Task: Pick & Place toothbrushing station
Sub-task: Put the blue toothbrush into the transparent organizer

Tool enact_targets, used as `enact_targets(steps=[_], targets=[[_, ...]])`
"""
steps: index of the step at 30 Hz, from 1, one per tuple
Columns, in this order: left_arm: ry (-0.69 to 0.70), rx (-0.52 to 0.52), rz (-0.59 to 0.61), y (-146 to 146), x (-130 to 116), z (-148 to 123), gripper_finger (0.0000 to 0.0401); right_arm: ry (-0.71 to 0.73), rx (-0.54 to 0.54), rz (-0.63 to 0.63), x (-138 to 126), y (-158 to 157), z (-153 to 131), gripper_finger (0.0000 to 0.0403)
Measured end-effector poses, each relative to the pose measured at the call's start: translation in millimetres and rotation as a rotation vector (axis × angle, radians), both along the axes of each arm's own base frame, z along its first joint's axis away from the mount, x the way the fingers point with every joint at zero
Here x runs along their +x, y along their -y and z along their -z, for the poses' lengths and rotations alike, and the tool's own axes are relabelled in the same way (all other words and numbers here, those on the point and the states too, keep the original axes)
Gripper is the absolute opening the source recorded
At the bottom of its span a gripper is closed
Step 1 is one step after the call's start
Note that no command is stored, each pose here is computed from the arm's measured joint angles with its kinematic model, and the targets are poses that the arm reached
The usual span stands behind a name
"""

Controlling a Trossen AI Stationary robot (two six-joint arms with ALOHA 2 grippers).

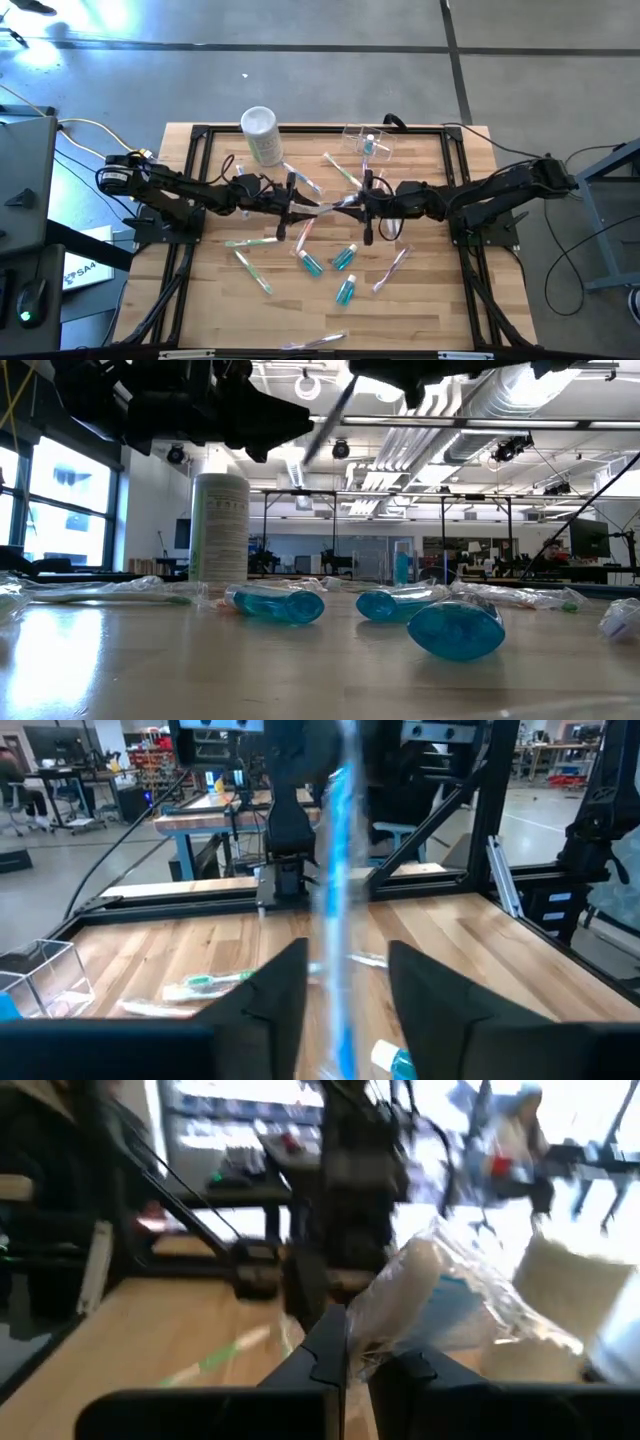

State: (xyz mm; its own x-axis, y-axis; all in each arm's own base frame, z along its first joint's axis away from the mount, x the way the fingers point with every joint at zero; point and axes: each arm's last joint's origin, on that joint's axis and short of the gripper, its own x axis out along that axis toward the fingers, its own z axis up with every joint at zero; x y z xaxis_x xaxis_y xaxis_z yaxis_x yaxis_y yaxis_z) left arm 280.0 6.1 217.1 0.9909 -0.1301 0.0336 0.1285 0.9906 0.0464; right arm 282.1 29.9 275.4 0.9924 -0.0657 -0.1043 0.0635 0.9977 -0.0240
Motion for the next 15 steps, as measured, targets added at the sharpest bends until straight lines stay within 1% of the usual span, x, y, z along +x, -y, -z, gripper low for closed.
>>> enact_targets(steps=[2, 5, 8, 11, 15], targets=[[-0.003, -0.021, 0.001, 0.0, 0.0, 0.0, 0.0179, -0.052, 0.06, 0.064, -7.9, 2.6, -0.5, 0.0013], [-0.006, -0.045, 0.002, 0.0, 0.0, -0.1, 0.0219, -0.153, 0.148, 0.179, -27.0, 9.0, -1.8, 0.0012], [-0.006, -0.045, 0.002, 0.0, 0.0, -0.1, 0.0249, -0.181, 0.204, 0.29, -50.1, 17.8, -10.7, 0.0012], [-0.008, -0.045, 0.002, 0.0, 0.0, 0.1, 0.0267, -0.162, 0.238, 0.397, -73.0, 28.3, -21.5, 0.0012], [-0.012, -0.045, 0.002, 0.0, 0.0, 0.5, 0.0275, -0.126, 0.201, 0.63, -101.2, 47.4, -31.4, 0.0012]])
